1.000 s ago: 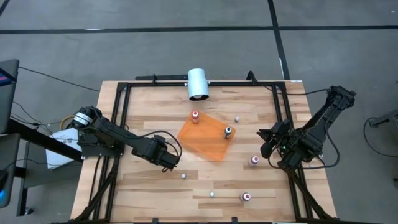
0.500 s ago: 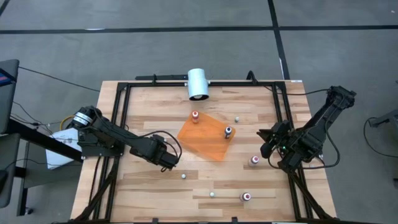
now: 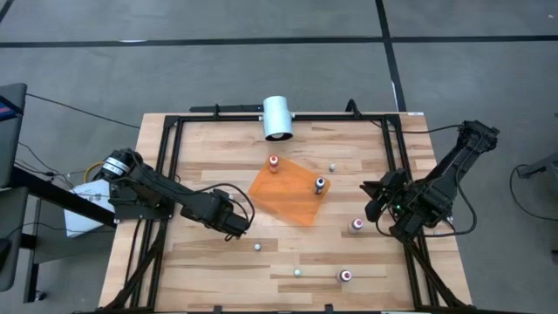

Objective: Pick & Place food coloring
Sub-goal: Put the large green food coloring bottle into the bin

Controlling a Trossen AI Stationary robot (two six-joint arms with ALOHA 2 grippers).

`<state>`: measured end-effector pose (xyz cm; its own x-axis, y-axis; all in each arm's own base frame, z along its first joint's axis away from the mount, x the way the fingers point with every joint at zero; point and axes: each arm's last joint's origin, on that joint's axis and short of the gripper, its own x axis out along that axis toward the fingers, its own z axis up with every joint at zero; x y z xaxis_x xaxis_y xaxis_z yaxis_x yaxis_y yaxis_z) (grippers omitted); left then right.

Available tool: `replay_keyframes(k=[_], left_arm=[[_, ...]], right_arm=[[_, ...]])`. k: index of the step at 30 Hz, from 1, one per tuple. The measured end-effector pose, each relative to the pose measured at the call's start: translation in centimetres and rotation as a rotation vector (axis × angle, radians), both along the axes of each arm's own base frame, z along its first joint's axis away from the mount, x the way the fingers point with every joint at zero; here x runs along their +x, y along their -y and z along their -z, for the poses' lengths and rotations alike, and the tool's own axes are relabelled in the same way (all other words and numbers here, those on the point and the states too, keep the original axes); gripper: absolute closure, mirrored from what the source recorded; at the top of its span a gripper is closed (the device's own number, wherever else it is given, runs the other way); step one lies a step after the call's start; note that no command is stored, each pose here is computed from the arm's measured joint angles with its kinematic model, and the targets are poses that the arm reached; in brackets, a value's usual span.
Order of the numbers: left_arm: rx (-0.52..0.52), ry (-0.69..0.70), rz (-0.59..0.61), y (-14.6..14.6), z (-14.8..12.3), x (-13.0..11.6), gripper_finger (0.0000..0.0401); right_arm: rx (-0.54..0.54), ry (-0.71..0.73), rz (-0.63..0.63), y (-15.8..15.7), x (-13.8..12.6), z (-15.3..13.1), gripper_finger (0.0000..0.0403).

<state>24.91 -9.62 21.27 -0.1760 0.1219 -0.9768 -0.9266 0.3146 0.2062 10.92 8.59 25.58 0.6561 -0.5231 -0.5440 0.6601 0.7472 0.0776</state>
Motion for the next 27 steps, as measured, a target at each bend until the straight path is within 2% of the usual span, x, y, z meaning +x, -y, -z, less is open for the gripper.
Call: replay_keyframes(k=[10,20,27], left_arm=[[0.012,0.002,0.002,0.0,0.1,0.0,0.0238],[0.022,-0.012,0.008,-0.1,0.0,-0.2,0.026],[0.006,-0.025,0.085,-0.2,-1.6,0.2,0.0275]], right_arm=[[0.0,0.0,0.0,0.0,0.0,0.0,0.0346],[0.0,0.0,0.0,0.0,0.0,0.0,0.0346],[0.0,0.0,0.0,0.0,0.0,0.0,0.0346]])
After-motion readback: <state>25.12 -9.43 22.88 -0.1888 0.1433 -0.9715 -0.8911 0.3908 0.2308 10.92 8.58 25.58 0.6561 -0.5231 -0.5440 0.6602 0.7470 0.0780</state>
